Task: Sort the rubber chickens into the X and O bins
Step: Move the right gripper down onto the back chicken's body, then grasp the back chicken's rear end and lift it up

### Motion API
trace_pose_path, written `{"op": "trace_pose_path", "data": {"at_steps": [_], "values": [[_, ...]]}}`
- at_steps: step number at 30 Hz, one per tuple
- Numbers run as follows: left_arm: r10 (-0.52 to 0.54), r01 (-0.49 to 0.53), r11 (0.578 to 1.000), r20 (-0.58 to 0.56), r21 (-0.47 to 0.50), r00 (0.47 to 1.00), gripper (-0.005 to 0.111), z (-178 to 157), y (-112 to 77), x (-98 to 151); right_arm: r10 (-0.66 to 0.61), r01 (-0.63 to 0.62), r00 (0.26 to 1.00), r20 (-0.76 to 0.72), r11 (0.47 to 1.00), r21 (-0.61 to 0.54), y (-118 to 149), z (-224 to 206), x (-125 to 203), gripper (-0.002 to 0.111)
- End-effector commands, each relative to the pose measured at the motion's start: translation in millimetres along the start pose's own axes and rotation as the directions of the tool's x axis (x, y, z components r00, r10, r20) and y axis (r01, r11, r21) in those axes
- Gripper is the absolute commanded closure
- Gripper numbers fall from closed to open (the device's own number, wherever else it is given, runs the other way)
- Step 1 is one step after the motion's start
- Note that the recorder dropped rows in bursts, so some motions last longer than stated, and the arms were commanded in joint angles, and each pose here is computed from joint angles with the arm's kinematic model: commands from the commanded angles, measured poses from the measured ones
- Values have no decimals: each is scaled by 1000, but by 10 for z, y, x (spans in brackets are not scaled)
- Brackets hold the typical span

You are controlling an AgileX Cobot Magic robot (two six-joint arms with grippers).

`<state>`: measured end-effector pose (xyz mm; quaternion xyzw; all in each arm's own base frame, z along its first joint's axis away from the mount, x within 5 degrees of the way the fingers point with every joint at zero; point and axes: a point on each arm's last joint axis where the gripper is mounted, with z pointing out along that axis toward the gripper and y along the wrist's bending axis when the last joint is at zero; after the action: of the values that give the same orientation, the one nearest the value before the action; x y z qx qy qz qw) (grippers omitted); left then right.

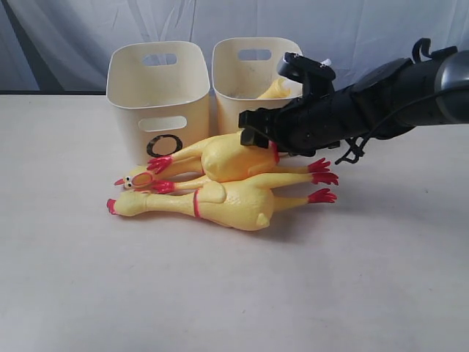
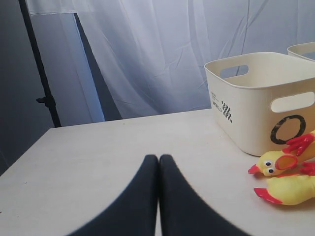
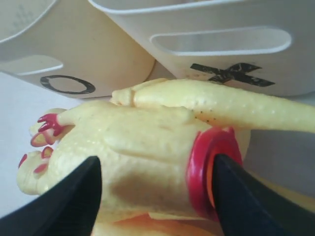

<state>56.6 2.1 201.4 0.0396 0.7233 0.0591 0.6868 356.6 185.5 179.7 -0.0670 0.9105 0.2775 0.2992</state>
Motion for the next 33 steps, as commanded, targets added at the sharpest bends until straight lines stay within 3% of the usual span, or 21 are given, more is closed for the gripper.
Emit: {"op": "trace_pose_path", "data": {"at_steps": [1,7,14,33], "values": [[4,-4,1000,10,2,1000,106,-3,-1,-3,13,-13,1000,1,999,-31,24,-4,-11,56],[4,-4,1000,10,2,1000,106,-3,-1,-3,12,-13,1000,-9,999,-42,34,-4,-2,88],[4,-4,1000,10,2,1000,106,-3,-1,-3,11,-13,999,-31,998,-68,58,-6,18,109],[4,-4,1000,10,2,1000,106,-3,-1,-3,-41,11,993,-107,963,-268,354,-291,15,109]]}}
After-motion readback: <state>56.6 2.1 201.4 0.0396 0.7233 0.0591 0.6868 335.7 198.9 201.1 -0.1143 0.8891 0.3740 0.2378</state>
